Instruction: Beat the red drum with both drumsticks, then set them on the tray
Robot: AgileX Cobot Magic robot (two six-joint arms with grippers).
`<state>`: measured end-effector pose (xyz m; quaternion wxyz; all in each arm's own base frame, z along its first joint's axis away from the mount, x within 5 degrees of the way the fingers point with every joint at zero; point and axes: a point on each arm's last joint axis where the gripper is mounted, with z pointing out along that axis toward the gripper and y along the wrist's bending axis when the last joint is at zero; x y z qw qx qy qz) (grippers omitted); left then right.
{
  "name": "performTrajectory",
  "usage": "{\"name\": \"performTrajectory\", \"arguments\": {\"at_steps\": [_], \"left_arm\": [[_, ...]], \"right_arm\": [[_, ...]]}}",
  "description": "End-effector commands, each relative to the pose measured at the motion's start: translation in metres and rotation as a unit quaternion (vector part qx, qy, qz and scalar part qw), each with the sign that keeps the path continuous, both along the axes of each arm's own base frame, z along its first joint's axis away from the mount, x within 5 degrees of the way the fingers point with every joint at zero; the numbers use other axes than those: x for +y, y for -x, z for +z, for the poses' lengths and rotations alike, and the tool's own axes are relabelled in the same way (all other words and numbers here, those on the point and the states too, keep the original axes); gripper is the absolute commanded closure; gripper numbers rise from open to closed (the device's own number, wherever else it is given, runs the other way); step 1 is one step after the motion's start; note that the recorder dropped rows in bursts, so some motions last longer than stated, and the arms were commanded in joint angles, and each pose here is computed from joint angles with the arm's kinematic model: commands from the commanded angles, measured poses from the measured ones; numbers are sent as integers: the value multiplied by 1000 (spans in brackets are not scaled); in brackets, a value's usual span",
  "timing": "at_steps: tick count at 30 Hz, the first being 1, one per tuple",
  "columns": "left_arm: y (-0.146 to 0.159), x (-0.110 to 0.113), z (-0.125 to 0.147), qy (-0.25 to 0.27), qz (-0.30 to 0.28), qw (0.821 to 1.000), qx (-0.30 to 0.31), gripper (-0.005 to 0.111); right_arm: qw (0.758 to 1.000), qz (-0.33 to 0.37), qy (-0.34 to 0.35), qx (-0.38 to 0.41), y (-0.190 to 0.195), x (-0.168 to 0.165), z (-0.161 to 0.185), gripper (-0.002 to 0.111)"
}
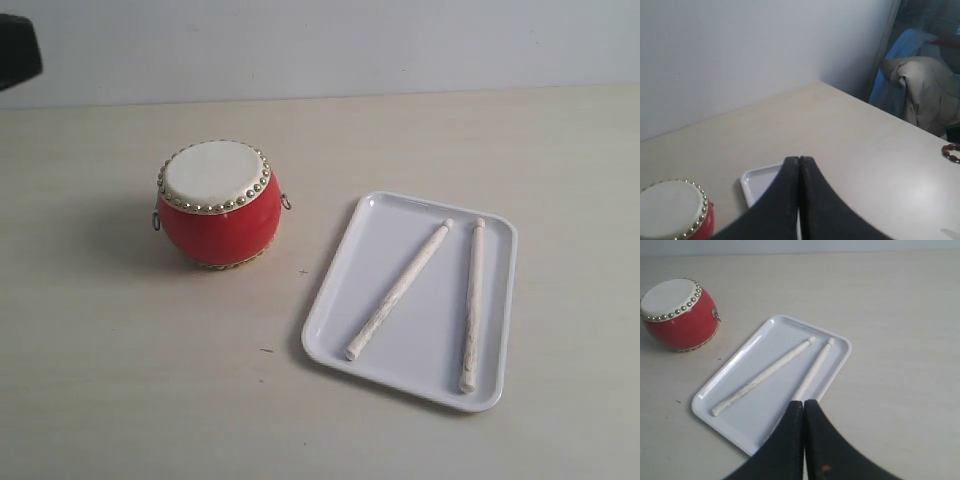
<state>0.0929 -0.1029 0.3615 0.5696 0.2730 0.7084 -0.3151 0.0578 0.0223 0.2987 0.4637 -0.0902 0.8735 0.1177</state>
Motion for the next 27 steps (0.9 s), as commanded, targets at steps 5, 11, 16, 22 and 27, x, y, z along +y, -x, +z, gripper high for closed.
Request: {"name": "performTrajectory", "arguments": {"at_steps": [5, 11, 16, 22, 27], "left_arm": [[7, 10, 6, -9, 6, 999, -52, 107], [16, 26, -7, -105, 13, 993, -44, 107], [32, 59, -20, -104, 115, 988, -21, 107], [55, 85, -50, -98, 253, 949, -158, 107], [53, 94, -89, -80, 330, 916, -215, 107]], "right_arm": [[1000, -1, 3, -5, -1, 0, -1, 108], [1000, -1, 3, -5, -1, 0, -1, 108], [1000, -1, 3, -5, -1, 0, -1, 108], [1000, -1, 3, -5, -1, 0, -1, 108], [1000, -1, 2, -5, 0, 0, -1, 108]]}}
